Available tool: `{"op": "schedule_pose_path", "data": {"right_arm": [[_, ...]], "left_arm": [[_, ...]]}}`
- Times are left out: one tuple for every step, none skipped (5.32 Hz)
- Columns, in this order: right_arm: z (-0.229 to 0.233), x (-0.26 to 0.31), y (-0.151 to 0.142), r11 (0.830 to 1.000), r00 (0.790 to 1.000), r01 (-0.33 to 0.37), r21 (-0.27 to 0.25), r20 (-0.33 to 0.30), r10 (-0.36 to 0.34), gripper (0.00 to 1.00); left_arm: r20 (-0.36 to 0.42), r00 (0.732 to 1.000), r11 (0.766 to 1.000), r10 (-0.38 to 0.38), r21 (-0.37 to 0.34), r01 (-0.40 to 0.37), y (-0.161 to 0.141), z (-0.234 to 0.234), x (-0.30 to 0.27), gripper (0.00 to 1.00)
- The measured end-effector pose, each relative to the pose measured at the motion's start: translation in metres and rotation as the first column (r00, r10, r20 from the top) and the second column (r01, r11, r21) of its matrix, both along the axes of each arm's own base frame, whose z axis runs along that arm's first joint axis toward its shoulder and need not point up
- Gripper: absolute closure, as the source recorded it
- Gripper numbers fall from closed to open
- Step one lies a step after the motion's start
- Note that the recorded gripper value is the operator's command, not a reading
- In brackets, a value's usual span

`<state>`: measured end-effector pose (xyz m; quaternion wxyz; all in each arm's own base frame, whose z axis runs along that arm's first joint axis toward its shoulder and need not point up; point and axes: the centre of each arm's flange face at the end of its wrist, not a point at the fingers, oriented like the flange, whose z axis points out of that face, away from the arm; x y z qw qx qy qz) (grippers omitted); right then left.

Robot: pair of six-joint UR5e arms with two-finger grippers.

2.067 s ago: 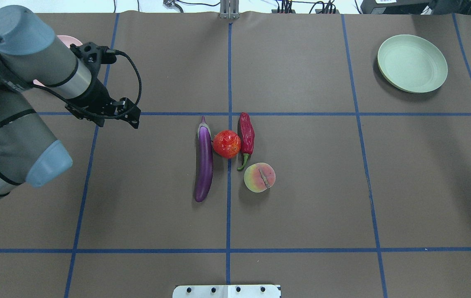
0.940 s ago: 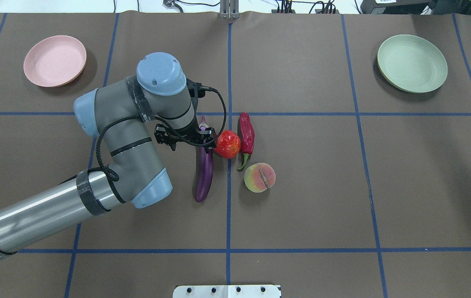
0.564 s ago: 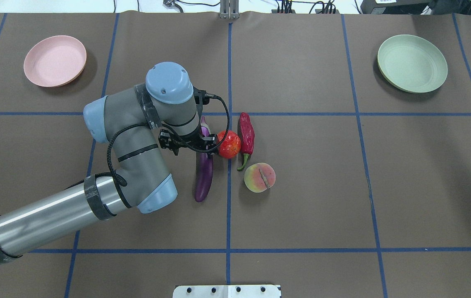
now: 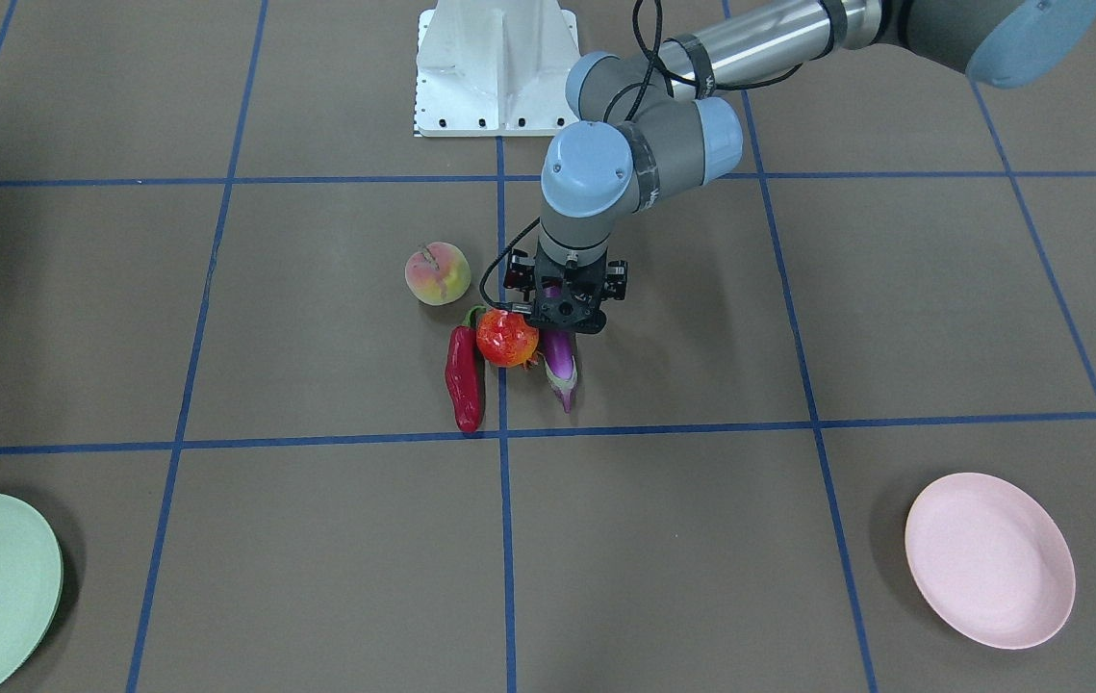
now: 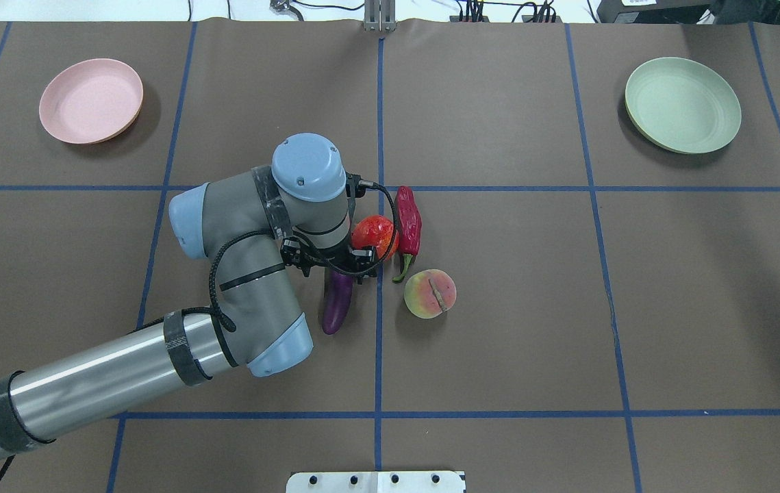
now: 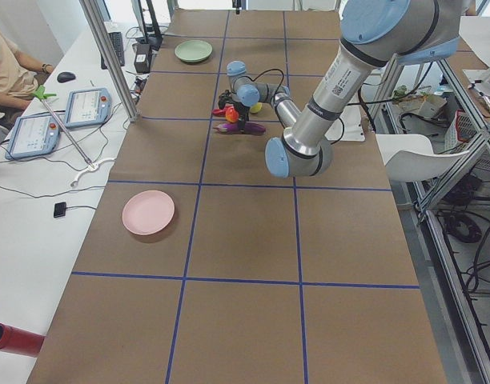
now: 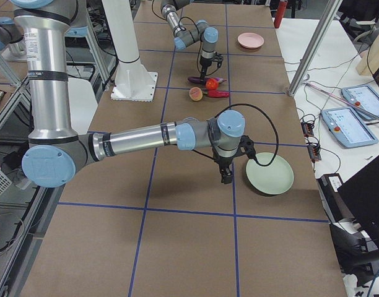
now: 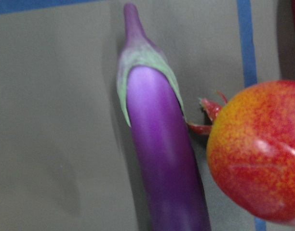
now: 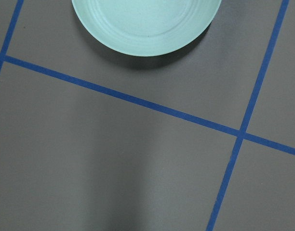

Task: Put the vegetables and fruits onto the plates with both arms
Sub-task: 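Close the left gripper on the eggplant and lift it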

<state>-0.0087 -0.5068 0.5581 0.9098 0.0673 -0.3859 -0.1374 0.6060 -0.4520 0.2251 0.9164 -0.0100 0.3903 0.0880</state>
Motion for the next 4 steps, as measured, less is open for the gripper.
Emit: {"op": "schedule_pose_path", "data": {"right_arm": [[0.000, -0.004, 0.000, 1.000, 1.000, 0.007, 0.001, 0.000, -0.007, 0.00], [-0.003, -0.013, -0.001, 1.000, 1.000, 0.025, 0.018, 0.004, -0.025, 0.00], [-0.010, -0.031, -0.003, 0.997, 0.998, 0.057, 0.058, 0.015, -0.058, 0.00], [-0.019, -0.055, -0.006, 0.989, 0.995, 0.094, 0.110, 0.029, -0.098, 0.00]], "left_arm": [[0.005, 1.000, 1.000, 0.003, 0.004, -0.003, 0.004, 0.000, 0.006, 1.00], [0.006, 1.000, 1.000, 0.004, 0.005, -0.004, 0.005, -0.001, 0.007, 1.00], [0.000, 1.000, 1.000, 0.002, 0.006, -0.002, 0.006, -0.005, 0.005, 1.00], [-0.007, 1.000, 1.000, -0.018, 0.007, 0.018, -0.002, -0.013, -0.009, 1.00]]}}
